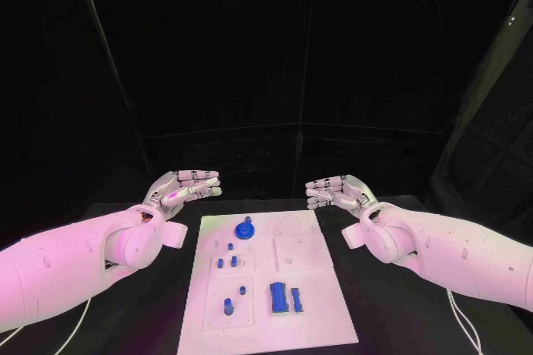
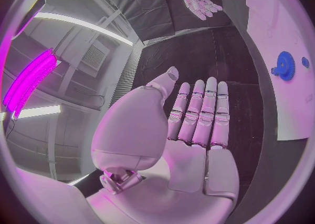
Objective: Assemble the parts on the task board
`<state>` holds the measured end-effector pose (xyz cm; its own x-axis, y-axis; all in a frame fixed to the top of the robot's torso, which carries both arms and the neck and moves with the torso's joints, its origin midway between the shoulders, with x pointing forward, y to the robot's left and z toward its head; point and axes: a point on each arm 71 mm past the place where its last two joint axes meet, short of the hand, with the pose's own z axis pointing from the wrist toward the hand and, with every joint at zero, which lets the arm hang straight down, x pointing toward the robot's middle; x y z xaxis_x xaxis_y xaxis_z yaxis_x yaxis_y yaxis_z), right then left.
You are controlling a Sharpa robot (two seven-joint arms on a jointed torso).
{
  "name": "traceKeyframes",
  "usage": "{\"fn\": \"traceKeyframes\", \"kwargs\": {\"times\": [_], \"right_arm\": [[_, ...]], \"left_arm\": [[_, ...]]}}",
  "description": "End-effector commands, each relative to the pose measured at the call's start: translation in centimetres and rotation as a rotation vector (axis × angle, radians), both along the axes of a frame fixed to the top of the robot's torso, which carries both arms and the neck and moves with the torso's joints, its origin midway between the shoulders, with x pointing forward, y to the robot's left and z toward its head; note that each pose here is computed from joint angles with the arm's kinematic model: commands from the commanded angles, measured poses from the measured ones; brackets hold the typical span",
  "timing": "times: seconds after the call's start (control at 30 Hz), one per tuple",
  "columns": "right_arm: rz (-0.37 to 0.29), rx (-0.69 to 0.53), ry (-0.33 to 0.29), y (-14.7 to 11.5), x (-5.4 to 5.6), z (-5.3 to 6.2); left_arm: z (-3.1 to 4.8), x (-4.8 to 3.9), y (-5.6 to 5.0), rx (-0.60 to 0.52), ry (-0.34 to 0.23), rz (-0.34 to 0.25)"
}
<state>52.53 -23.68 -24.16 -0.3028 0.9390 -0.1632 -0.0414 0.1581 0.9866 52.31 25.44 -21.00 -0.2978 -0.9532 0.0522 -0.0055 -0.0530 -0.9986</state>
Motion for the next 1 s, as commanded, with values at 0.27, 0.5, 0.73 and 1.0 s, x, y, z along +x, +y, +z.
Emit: {"fn": "traceKeyframes", "kwargs": {"times": [0.27, 0.5, 0.73, 1.0], "right_arm": [[-0.025, 0.033, -0.012, 0.5, -0.1, 0.1], [-0.108, 0.09, -0.018, 1.9, -1.8, 0.6], [-0.228, 0.152, -0.001, 3.6, -4.6, 1.3], [-0.291, 0.173, 0.019, 4.4, -6.3, 1.7]], "left_arm": [[-0.32, -0.16, -0.5, -0.002, 0.0, 0.033], [-0.93, -1.6, -2.2, 0.008, 0.001, 0.1], [-1.41, -4.12, -4.6, 0.027, 0.003, 0.206], [-1.44, -5.91, -6.0, 0.042, 0.004, 0.276]]}}
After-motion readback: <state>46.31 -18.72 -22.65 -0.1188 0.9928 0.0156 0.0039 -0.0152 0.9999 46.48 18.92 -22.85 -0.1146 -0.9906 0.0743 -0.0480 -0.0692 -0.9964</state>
